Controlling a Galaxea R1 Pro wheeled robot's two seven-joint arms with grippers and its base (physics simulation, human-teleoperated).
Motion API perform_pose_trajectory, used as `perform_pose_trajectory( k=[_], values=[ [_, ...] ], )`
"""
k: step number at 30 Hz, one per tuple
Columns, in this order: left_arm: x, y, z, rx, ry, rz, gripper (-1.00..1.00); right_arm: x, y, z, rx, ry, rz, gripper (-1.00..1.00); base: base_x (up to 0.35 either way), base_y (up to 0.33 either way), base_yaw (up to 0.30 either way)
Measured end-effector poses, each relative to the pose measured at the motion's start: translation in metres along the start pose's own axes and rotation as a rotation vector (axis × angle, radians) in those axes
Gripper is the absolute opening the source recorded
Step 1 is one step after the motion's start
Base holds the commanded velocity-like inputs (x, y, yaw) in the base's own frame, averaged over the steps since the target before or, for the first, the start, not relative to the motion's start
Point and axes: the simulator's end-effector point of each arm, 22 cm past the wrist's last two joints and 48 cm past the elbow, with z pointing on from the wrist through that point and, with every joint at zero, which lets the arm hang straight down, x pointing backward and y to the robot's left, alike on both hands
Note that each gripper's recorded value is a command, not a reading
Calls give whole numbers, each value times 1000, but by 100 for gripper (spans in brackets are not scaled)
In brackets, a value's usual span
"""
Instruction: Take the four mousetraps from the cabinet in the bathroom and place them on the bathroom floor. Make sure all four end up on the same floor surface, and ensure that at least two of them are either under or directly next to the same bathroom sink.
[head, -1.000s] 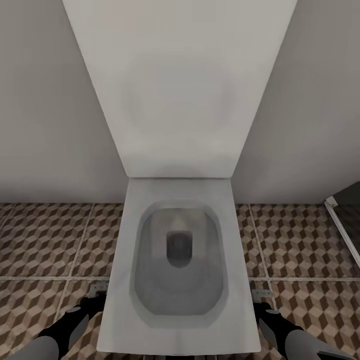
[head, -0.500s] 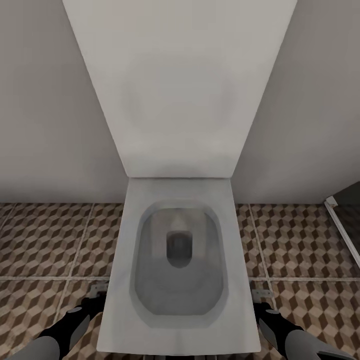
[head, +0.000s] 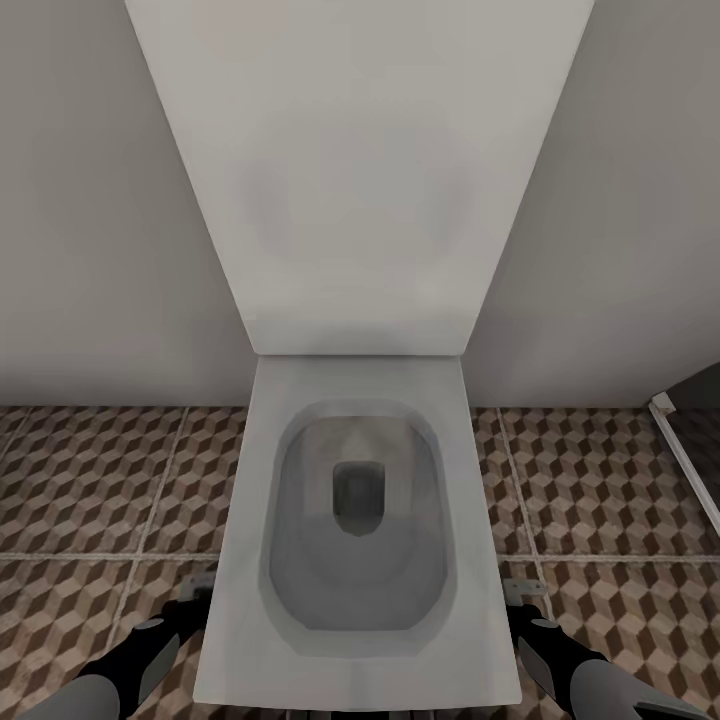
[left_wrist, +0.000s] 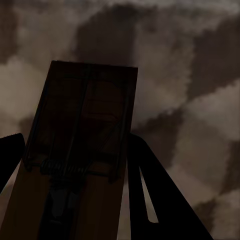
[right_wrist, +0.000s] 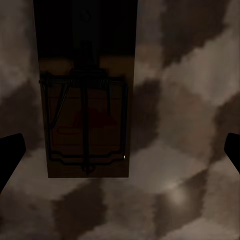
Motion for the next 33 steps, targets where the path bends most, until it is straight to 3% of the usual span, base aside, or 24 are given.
perform_pose_trajectory(
  k=[33],
  values=[
    [11,-16,1,14,20,1,-100,0,-1,0,1,-1,-1,100,0,0,0]
  ],
)
